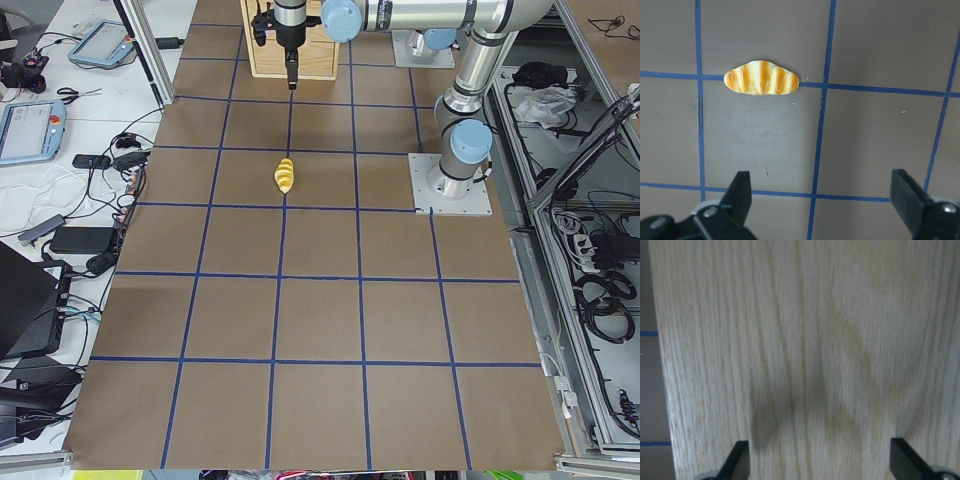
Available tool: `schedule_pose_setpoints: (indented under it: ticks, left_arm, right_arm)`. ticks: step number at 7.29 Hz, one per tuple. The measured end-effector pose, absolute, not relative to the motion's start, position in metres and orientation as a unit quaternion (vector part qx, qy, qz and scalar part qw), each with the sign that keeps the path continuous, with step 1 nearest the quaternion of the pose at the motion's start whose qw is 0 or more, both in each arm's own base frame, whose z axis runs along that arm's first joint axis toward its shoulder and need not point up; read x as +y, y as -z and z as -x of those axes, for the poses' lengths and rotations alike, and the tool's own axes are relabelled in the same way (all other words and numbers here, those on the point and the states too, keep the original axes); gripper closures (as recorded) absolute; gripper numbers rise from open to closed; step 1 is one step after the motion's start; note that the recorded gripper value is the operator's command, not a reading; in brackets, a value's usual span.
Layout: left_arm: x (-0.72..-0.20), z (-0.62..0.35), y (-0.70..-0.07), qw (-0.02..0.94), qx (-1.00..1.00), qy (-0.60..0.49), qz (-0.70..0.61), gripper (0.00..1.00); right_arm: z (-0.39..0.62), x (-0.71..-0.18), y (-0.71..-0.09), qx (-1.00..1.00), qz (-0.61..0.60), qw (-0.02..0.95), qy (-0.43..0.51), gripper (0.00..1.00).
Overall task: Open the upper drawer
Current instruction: 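Move the left gripper toward the black drawer handle on the cabinet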
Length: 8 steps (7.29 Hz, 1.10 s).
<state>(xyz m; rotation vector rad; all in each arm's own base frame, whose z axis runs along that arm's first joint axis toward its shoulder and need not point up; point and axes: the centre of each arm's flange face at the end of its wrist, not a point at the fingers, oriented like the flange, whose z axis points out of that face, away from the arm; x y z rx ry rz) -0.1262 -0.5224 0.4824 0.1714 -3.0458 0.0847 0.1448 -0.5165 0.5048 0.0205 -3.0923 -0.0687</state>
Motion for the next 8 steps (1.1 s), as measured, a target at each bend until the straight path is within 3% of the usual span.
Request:
schedule_pose_setpoints:
  ticks: [8]
  left_arm:
    - [-0.526,0.300,-0.446,0.150,-0.986,-0.071,-0.001,0.00]
  right_arm:
    - [-0.145,-0.516,-0.505,-0.999,-0.007,0.024,0.022,0.00]
